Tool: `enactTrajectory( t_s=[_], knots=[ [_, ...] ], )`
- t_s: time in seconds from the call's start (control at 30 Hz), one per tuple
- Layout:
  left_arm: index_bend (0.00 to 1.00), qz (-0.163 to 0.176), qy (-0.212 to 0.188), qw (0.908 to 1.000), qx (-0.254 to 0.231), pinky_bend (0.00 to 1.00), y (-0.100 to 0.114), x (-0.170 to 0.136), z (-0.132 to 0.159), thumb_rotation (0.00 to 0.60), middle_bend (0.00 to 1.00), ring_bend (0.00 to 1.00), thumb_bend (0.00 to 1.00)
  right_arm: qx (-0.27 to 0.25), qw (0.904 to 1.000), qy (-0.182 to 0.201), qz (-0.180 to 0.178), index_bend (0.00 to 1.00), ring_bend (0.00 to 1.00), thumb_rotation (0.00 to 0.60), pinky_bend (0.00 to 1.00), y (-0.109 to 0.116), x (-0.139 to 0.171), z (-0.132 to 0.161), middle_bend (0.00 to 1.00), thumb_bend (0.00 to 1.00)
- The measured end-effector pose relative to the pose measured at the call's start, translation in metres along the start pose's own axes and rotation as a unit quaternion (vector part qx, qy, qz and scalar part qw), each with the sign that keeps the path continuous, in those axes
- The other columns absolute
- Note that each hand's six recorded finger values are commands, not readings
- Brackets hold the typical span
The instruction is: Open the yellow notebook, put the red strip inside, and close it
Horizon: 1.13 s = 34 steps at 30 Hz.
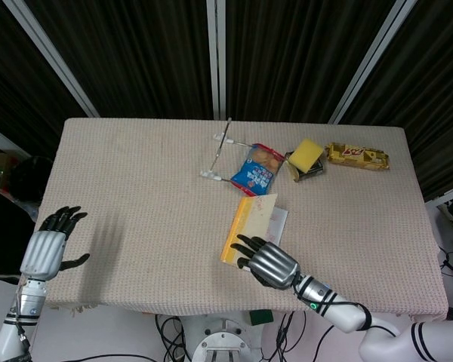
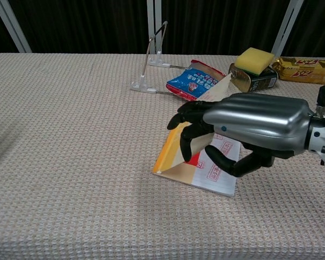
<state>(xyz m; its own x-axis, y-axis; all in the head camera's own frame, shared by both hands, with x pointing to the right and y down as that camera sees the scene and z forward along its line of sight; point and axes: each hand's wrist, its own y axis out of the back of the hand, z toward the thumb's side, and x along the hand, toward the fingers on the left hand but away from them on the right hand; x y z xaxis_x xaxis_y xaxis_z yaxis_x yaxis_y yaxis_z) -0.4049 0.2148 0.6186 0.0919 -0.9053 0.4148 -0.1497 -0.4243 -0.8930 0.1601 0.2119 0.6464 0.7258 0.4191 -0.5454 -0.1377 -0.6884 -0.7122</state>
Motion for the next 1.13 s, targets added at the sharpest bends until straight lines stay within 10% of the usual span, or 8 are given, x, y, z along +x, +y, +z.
enactTrajectory(
  t_s=[0.27, 0.6, 0.87, 1.13],
  knots=[
    [0.19, 0.003, -0.001, 1.0, 0.0, 0.2, 0.002, 0.0, 0.0, 0.6, 0.13, 0.11, 0.05, -0.077, 0.9964, -0.009, 0.033, 0.13, 0.0, 0.6, 0.18, -0.014, 0.02, -0.017, 0.06, 0.16],
    [0.19, 0.009, 0.01, 0.9999, 0.006, 0.2, 0.002, 0.0, -0.005, 0.6, 0.13, 0.11, 0.05, -0.056, 0.991, -0.093, -0.078, 0.13, 0.0, 0.6, 0.18, 0.02, 0.053, -0.069, 0.1, 0.21],
    [0.19, 0.019, 0.029, 0.9994, 0.009, 0.2, 0.006, -0.003, -0.015, 0.6, 0.13, 0.11, 0.05, -0.013, 0.9402, -0.296, -0.169, 0.01, 0.0, 0.6, 0.01, 0.026, 0.151, -0.146, 0.01, 0.21],
    [0.19, 0.015, 0.023, 0.9996, 0.008, 0.2, 0.004, -0.008, -0.01, 0.6, 0.13, 0.11, 0.05, -0.071, 0.8998, -0.376, -0.209, 0.0, 0.0, 0.6, 0.0, 0.006, 0.226, -0.165, 0.0, 0.21]
  ],
)
